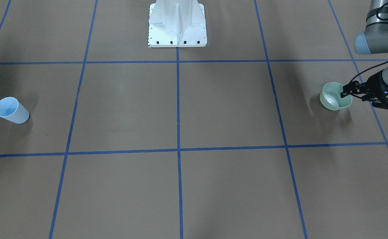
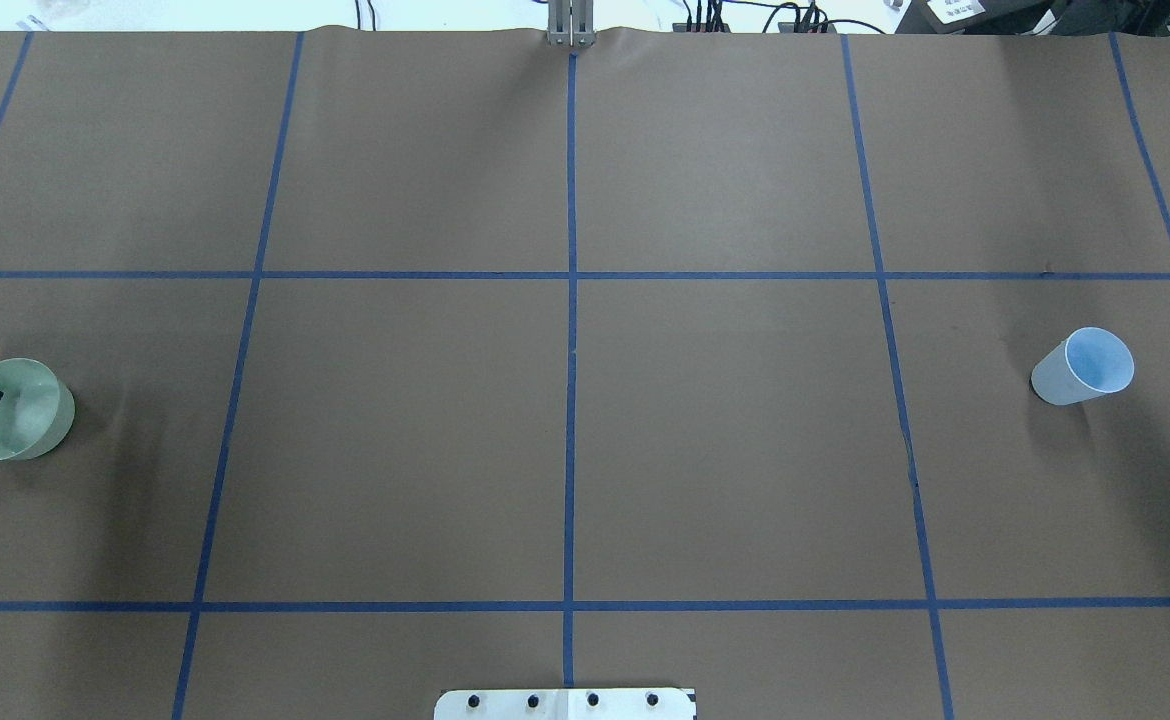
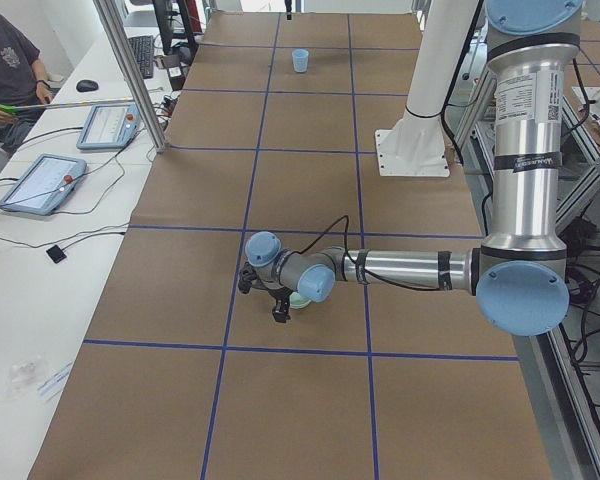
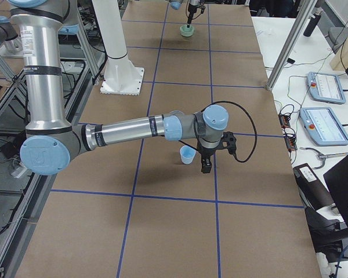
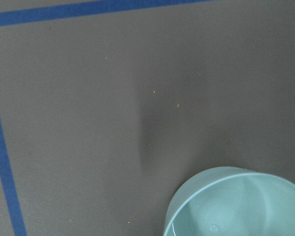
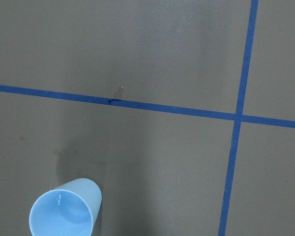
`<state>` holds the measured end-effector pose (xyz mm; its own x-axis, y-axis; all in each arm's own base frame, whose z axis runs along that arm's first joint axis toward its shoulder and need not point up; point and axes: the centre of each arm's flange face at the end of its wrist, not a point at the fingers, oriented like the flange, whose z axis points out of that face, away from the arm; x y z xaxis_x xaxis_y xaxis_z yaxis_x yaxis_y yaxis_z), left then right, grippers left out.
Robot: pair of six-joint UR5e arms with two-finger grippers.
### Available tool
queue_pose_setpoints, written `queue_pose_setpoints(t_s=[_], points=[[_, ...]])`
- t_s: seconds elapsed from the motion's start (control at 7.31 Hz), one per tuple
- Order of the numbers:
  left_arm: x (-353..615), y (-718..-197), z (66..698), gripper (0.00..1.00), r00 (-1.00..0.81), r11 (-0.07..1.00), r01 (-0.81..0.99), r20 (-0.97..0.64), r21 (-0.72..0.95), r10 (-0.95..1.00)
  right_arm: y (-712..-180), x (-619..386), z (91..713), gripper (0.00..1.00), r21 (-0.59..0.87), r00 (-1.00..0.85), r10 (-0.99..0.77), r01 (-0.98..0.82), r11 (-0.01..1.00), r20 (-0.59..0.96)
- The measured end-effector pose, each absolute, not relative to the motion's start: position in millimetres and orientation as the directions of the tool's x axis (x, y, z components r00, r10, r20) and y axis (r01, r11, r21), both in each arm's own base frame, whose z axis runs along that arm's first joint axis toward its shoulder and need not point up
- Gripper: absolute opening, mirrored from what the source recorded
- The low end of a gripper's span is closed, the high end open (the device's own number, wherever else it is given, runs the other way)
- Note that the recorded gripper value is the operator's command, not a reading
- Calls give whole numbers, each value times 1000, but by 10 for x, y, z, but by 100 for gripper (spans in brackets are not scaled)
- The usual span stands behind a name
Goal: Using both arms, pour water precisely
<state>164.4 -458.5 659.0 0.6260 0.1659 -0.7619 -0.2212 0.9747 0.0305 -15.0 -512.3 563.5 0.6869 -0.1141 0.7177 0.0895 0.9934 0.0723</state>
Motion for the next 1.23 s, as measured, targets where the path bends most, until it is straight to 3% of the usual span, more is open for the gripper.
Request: queue_pose_setpoints(t_s=[0.14,0.27,0.82,1.23], points=[[1678,-4570,6615,12,625,973,-229,-762,29,170,-5122,-159,5642,100,70,687,-114,91,993,718],[1693,-4563,6628,0,625,972,-233,-761,28,171,-5122,-168,5648,100,69,687,-114,93,993,718],[1792,-4699,6421,0,600,973,-226,-782,40,171,-5123,-207,5674,100,64,687,-116,100,993,717],[2492,-5450,4782,0,458,992,-124,-889,-31,30,-5142,-214,5648,100,69,688,-120,100,993,716]])
